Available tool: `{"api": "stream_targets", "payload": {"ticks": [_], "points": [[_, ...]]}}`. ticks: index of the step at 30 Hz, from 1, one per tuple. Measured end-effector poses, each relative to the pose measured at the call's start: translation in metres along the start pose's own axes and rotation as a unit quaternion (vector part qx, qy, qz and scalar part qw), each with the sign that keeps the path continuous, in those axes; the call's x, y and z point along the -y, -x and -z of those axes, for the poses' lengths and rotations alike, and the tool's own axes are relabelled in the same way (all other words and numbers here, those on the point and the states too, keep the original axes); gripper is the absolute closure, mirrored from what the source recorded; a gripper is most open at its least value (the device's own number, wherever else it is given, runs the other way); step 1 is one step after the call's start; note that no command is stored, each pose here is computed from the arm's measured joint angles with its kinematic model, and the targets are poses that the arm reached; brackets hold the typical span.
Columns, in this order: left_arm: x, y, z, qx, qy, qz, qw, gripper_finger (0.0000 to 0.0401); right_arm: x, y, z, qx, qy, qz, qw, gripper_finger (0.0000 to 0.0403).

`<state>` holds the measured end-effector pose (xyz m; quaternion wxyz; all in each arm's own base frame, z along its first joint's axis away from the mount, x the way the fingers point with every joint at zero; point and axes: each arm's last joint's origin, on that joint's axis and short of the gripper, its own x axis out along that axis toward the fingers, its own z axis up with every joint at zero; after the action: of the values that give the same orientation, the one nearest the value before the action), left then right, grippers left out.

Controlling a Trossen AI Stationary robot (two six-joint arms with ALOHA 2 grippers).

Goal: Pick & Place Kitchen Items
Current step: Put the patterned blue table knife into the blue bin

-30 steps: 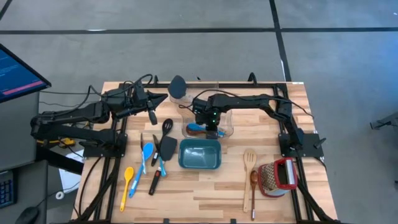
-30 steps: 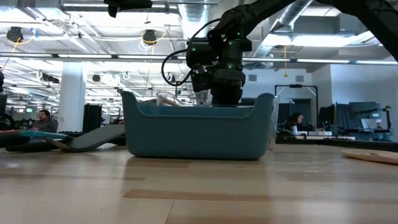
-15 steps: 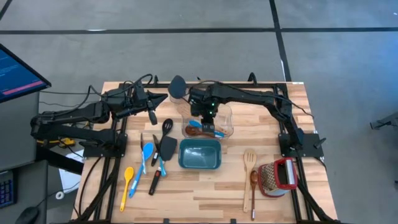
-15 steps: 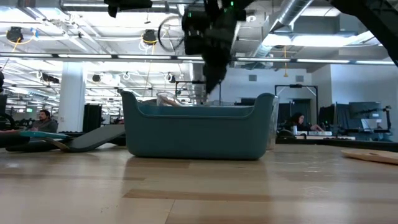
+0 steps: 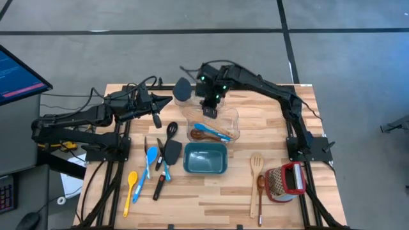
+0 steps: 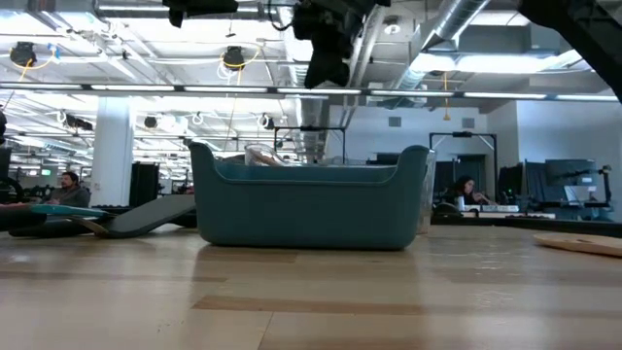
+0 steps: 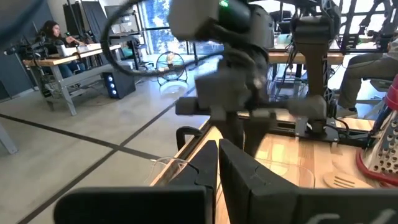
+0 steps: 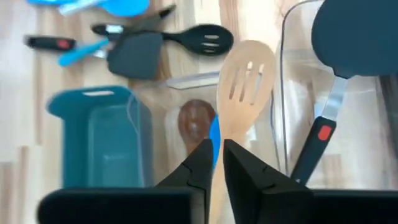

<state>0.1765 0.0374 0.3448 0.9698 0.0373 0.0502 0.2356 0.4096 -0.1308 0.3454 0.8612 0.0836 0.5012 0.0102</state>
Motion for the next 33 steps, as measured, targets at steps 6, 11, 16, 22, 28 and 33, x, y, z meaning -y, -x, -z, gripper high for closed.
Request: {"api": "stream_targets", "payload": {"ticks": [6, 11, 16, 22, 28, 33], "points": [[0.0, 0.0, 0.0, 0.0, 0.0, 0.0, 1.0, 0.0397, 0.005, 0.019, -0.005, 0.056, 0.006, -0.001, 0.998, 0.0399], [0.0, 0.0, 0.0, 0.0, 0.0, 0.002, 1.0, 0.0397, 0.001, 0.036, -0.013, 0.117, 0.023, 0.009, 0.993, 0.0397], [0.0, 0.0, 0.0, 0.0, 0.0, 0.002, 1.0, 0.0397, -0.002, 0.051, -0.012, 0.144, 0.029, 0.015, 0.989, 0.0401], [0.0, 0.0, 0.0, 0.002, 0.001, 0.001, 1.0, 0.0397, 0.001, 0.061, -0.014, 0.171, 0.032, 0.023, 0.984, 0.0402], [0.0, 0.0, -0.001, 0.003, 0.001, -0.001, 1.0, 0.0397, 0.002, 0.062, -0.017, 0.189, 0.038, 0.027, 0.981, 0.0402], [0.0, 0.0, -0.001, 0.006, 0.002, -0.001, 1.0, 0.0397, 0.0, 0.063, -0.019, 0.198, 0.042, 0.028, 0.979, 0.0402]]}}
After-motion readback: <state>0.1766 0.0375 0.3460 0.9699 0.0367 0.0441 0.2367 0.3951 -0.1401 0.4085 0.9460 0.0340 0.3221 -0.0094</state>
